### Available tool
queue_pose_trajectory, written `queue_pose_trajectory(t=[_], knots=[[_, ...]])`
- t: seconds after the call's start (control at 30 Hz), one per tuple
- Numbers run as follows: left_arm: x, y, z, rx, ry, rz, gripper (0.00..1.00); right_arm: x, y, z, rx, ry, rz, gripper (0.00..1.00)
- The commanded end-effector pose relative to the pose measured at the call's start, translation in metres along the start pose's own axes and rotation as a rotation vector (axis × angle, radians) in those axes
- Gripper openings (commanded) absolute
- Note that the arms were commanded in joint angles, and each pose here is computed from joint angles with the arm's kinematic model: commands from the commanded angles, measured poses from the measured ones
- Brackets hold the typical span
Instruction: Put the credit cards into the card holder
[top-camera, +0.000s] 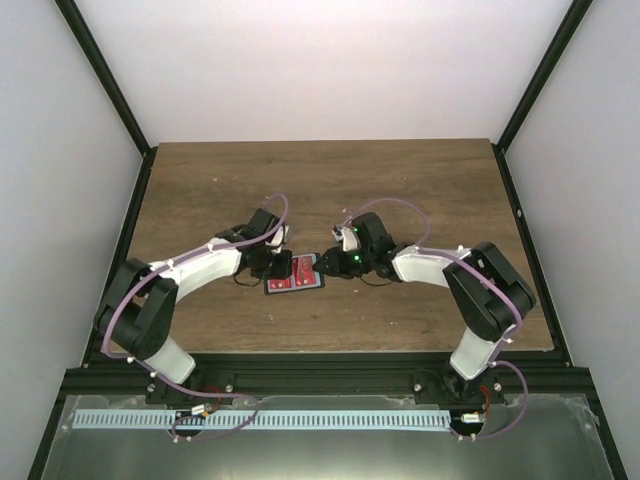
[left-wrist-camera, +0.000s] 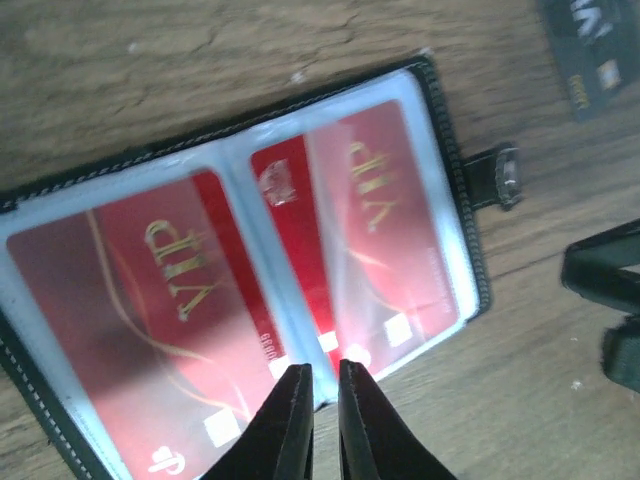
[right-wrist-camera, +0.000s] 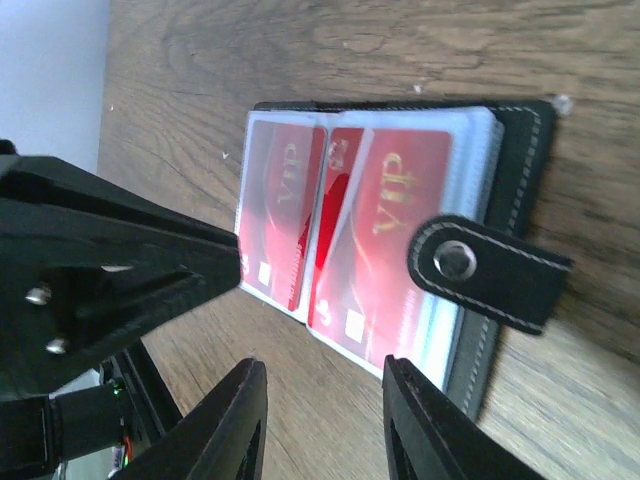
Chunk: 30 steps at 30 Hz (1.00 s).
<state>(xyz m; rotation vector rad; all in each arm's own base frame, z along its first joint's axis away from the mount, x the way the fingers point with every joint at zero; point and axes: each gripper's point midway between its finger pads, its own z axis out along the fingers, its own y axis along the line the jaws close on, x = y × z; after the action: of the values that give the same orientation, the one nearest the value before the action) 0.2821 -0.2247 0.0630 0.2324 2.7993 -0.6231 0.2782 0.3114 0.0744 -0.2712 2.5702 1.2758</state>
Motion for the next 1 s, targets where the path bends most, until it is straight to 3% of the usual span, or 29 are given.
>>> queue_pose_trajectory(t=[0.0,0.77,0.97], knots=[[0.008,0.014,0.013,-0.047,0.009,-0.015,0.08,-0.006,0.009,0.015,-0.021,0.013,-0.007,0.34],[0.022,0.022,0.051,-0.023,0.079,0.001,0.04,0.000,-0.029,0.048,0.094,0.077,0.074,0.33],[0.033,0.028,0.060,-0.023,0.112,-0.005,0.04,0.005,-0.014,0.050,0.000,0.119,0.089,0.33]])
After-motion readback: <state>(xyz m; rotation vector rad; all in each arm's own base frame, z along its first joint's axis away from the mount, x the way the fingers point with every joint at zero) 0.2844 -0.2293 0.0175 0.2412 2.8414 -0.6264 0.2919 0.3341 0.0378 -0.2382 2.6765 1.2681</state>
